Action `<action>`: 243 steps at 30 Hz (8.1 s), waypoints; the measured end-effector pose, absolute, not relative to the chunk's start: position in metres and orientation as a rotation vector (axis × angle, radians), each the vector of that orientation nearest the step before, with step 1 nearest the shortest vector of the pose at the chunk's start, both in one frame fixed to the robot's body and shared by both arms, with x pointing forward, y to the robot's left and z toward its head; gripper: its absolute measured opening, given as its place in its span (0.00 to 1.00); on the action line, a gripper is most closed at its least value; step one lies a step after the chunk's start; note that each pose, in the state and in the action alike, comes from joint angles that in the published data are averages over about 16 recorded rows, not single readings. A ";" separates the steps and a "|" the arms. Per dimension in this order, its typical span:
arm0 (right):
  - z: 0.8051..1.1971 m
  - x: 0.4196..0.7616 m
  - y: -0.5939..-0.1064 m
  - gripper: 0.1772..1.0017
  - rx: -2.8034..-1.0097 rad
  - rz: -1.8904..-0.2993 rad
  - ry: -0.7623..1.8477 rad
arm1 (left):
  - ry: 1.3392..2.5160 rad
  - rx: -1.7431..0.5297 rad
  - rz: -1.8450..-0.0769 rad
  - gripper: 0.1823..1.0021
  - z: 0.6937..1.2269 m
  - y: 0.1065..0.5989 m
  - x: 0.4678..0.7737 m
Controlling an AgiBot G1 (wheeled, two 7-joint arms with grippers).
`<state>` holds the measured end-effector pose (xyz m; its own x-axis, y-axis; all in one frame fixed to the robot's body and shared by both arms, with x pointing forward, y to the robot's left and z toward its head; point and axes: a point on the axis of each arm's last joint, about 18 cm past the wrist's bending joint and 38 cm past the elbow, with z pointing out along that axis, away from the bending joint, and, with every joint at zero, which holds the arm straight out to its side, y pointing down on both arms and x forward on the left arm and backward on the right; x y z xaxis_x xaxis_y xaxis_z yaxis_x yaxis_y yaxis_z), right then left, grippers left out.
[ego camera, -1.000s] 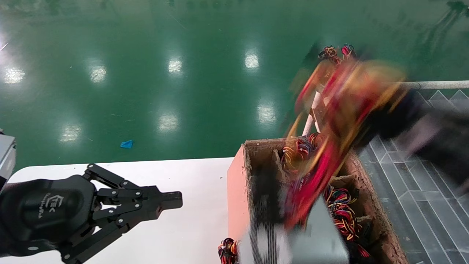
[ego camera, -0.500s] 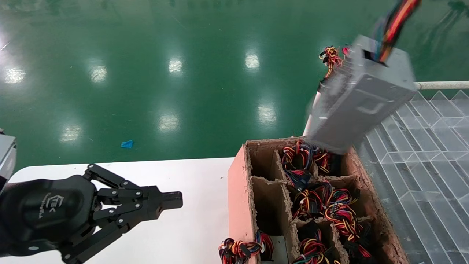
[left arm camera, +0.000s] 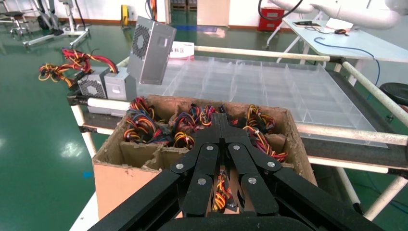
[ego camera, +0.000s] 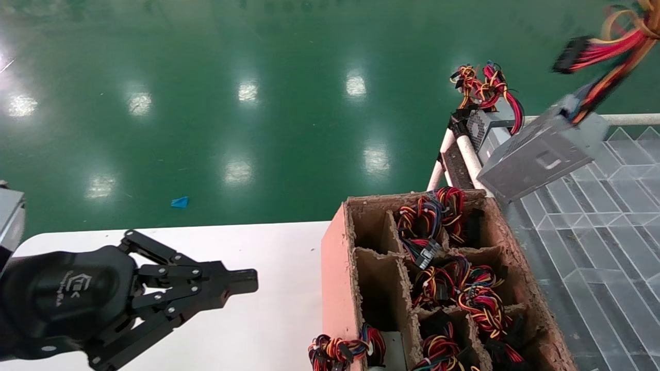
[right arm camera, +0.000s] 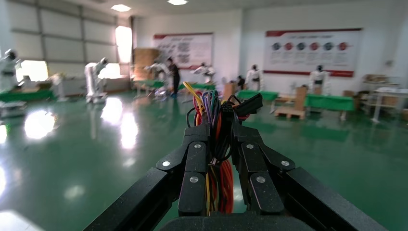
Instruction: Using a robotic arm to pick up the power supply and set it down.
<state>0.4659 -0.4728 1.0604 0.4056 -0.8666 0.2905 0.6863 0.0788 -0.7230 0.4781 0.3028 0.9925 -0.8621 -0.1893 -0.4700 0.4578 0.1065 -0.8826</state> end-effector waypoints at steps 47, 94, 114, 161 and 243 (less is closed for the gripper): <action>1.020 0.577 -0.510 0.09 -0.832 -1.177 0.582 | 1.918 0.261 -1.806 0.01 0.992 0.303 0.478; 1.011 0.646 -0.459 0.09 -1.101 -1.027 0.527 | 1.918 0.261 -1.806 0.01 0.992 0.303 0.478; 1.033 0.637 -0.459 0.34 -1.113 -1.081 0.432 | 1.918 0.261 -1.806 0.01 0.992 0.303 0.478; 1.026 0.543 -0.357 1.00 -1.388 -0.772 -0.040 | 1.918 0.261 -1.806 0.29 0.992 0.303 0.478; 0.992 0.475 -0.302 1.00 -1.595 -0.553 -0.229 | 1.917 0.260 -1.807 1.00 0.992 0.303 0.478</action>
